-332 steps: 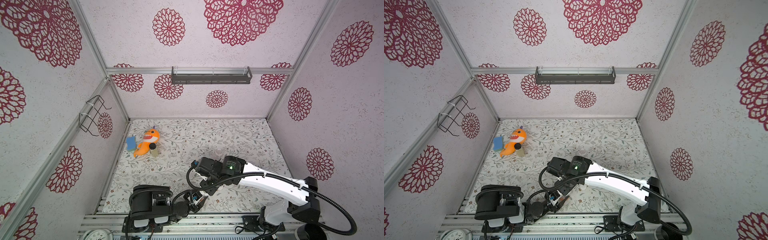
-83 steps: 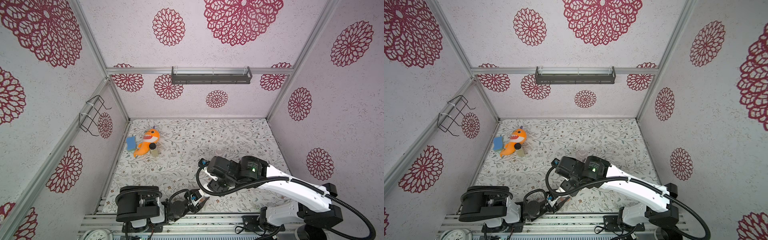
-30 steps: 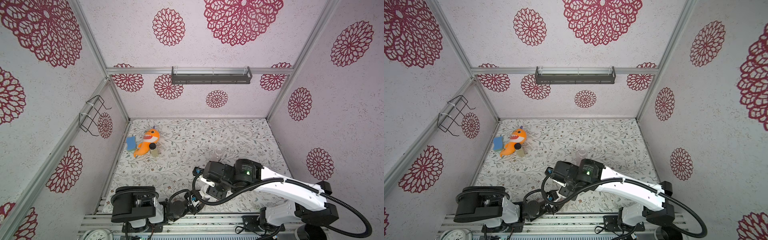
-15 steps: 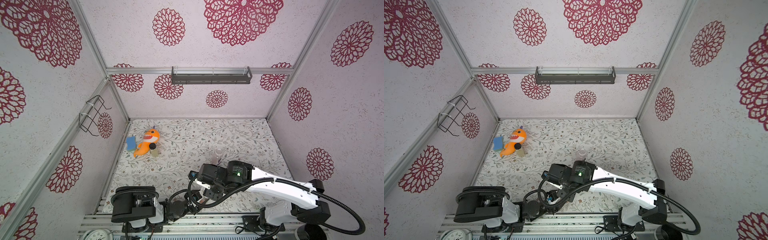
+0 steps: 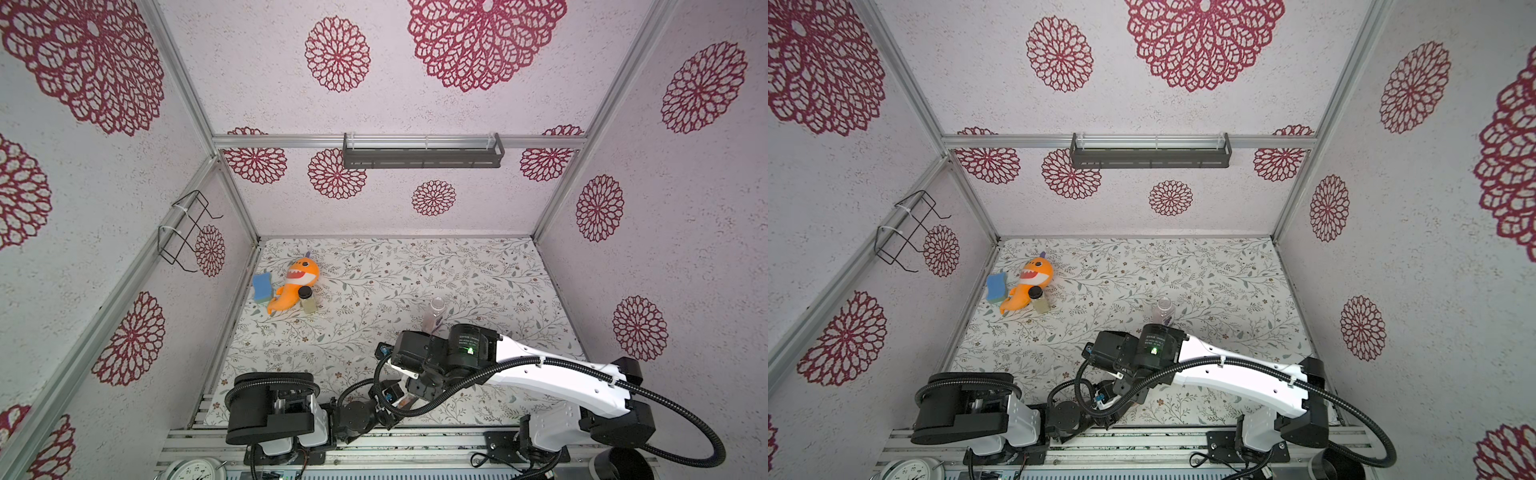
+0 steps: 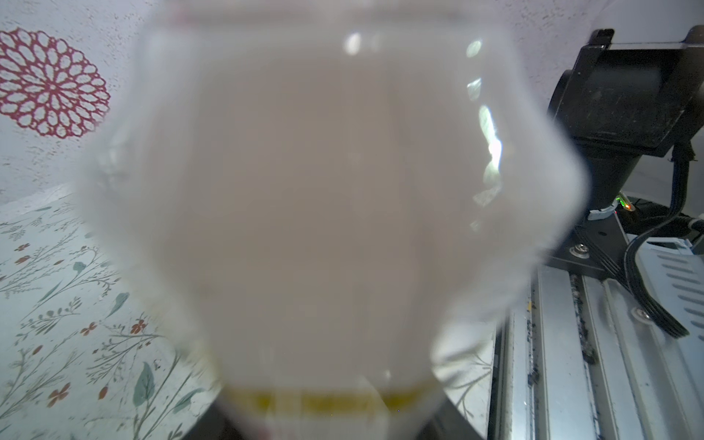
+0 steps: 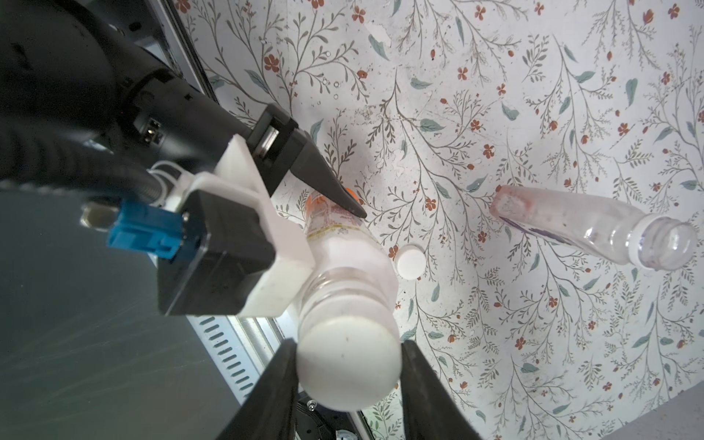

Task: Screw on the bottle caps
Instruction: Screw the bottle cap onto the plastic bottle.

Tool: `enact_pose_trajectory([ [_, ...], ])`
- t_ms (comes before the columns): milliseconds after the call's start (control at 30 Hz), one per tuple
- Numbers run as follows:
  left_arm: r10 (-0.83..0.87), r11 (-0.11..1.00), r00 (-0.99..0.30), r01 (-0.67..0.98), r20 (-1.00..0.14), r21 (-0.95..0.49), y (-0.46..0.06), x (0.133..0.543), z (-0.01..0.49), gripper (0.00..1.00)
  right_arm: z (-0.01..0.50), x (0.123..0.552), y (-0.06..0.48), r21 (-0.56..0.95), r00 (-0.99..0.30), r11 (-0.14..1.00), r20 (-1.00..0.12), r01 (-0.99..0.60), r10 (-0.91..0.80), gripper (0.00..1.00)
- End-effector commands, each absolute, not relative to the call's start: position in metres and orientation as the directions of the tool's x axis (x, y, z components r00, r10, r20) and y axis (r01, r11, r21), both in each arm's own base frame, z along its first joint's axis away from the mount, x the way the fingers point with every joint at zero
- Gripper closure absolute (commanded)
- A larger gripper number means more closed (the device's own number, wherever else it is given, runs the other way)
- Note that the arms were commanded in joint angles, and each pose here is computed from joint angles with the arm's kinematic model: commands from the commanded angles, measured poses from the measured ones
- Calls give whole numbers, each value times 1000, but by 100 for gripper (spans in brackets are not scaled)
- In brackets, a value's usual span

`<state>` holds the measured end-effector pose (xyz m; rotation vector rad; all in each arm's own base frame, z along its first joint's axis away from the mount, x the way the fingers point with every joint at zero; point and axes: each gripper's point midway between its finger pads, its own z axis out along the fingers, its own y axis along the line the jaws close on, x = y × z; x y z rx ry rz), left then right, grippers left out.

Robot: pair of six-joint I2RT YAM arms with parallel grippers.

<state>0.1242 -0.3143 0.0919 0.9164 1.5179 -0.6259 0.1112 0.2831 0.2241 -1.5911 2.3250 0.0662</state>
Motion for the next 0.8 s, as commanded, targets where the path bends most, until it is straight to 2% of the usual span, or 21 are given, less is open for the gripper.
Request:
enact_pose_trajectory([
  [0,151,550,18,829,-988,99,-317,124,103,46,224,113,279,-163,-321,377,-288,-912,-902,60],
  [333,146,555,24,826,-989,102,-315,125,104,46,223,110,278,-119,-344,395,-309,-911,-887,64],
  [767,145,565,32,818,-989,109,-314,126,106,46,219,107,277,-52,-396,431,-309,-901,-865,64],
])
